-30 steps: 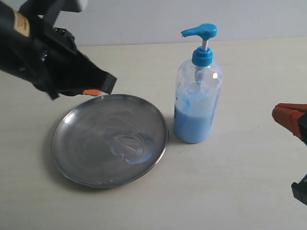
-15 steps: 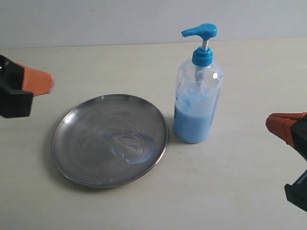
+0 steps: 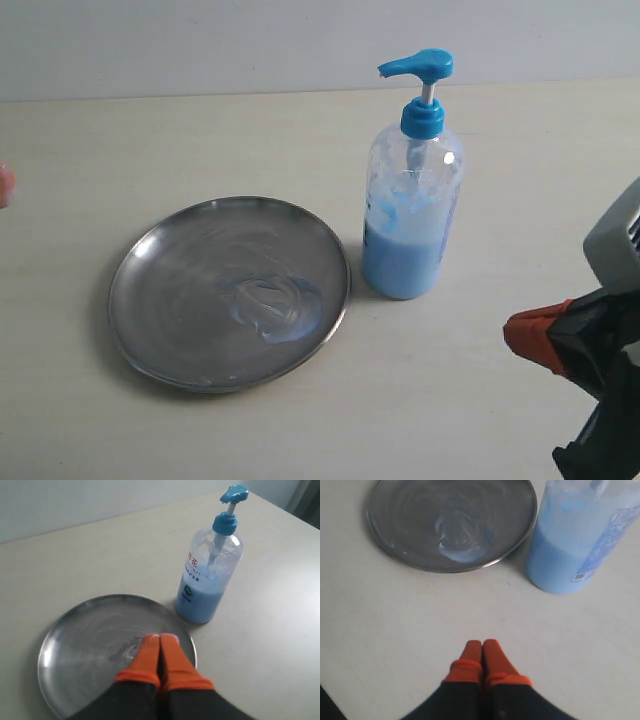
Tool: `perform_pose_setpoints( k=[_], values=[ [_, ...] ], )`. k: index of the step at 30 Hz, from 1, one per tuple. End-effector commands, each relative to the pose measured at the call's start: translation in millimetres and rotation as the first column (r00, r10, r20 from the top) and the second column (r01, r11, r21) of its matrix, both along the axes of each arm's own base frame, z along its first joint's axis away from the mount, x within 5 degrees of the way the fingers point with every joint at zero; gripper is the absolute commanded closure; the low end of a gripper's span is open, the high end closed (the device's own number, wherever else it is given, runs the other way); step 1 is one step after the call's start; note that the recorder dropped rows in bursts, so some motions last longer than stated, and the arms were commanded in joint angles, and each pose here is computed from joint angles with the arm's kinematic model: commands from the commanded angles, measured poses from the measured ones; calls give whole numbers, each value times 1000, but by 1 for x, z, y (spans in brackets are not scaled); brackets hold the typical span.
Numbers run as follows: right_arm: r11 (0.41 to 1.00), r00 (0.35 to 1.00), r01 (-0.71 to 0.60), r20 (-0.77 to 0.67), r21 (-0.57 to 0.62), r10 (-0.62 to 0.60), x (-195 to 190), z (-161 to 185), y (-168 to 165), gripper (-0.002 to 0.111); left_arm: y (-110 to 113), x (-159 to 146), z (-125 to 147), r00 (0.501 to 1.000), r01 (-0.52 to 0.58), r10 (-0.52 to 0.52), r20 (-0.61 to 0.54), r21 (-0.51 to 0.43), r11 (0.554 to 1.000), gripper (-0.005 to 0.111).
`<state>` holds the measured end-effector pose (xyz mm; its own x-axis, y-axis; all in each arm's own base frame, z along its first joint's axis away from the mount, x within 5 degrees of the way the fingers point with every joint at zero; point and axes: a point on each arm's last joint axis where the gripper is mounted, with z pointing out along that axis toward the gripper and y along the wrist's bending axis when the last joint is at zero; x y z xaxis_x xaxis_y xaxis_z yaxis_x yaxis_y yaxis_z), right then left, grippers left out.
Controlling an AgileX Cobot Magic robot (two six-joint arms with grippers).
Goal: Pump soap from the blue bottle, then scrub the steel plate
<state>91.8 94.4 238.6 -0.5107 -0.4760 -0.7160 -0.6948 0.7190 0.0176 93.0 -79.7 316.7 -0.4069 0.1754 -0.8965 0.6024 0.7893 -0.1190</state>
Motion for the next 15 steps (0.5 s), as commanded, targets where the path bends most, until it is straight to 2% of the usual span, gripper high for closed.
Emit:
perform_pose_setpoints(
  k=[1,5,8,11,15],
  values=[
    [999,998,-20,68,33,17,1,9,1,108,8,-9,-4,999,-1,2,32,-36,999,107],
    [988,985,70,148,138,-91,5,12,-7,108,15,-17,-12,997,2,5,82,-78,997,107],
    [985,964,99,230,140,-130,5,18,-16,108,18,-21,-21,992,5,9,122,-114,994,107],
    [971,941,181,259,158,-218,7,16,-25,108,18,-21,-30,989,9,11,147,-134,991,107],
    [971,936,183,273,156,-221,8,17,-25,108,18,-21,-31,990,9,9,139,-123,992,107]
  ],
)
